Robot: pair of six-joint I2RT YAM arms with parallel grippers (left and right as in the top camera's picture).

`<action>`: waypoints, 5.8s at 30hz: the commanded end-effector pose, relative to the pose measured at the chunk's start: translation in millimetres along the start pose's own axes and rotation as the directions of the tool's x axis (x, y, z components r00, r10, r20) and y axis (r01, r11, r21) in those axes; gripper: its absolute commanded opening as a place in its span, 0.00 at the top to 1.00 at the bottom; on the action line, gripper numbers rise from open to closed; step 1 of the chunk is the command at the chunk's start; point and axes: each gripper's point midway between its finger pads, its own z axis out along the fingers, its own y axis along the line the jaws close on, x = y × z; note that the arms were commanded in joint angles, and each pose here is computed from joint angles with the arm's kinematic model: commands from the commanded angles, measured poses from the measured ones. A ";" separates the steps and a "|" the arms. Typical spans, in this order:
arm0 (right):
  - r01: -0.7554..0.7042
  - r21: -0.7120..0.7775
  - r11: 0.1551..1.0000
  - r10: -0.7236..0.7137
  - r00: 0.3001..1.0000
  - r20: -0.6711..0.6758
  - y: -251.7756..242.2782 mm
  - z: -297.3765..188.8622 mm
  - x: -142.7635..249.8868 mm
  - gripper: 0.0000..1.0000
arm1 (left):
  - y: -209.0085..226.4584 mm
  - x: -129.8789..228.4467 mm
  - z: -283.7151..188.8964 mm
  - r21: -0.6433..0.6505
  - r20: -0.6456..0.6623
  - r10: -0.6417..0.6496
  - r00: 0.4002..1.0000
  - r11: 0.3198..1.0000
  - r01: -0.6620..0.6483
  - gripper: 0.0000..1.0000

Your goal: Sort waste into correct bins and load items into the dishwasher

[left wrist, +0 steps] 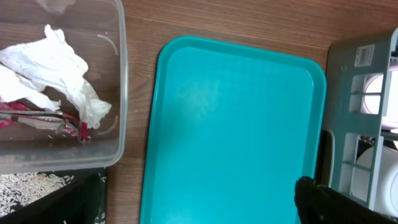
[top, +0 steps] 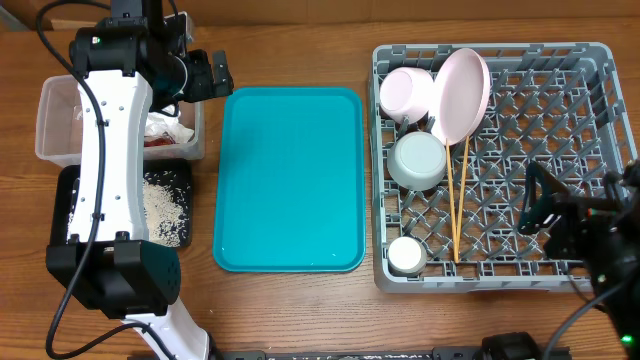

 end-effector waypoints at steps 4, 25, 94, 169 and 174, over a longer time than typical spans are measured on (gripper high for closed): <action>0.084 -0.120 0.989 -0.074 0.994 0.080 1.7 41.7 68.6 0.00 | -7.0 -4.5 -7.7 0.015 0.025 0.014 1.000 1.000 -0.014 0.00; 0.115 -0.296 0.948 0.003 0.929 0.370 -3.5 114.1 189.7 0.00 | -7.0 -4.5 -7.7 0.015 0.025 0.014 1.000 1.000 -0.014 0.00; 0.094 -0.277 0.956 0.000 0.947 0.322 -7.8 118.4 201.6 0.00 | 12.0 7.1 -88.5 -0.146 0.179 0.050 0.983 0.989 -0.024 0.00; 0.094 -0.277 0.956 0.000 0.947 0.322 -7.8 118.4 201.6 0.00 | 40.2 208.9 -11.8 -0.124 0.861 0.248 0.443 0.949 -0.290 0.00; 0.094 -0.277 0.956 0.000 0.947 0.322 -7.8 118.4 201.6 0.00 | 40.1 208.9 -11.8 -0.124 0.861 0.248 0.443 0.949 -0.291 0.00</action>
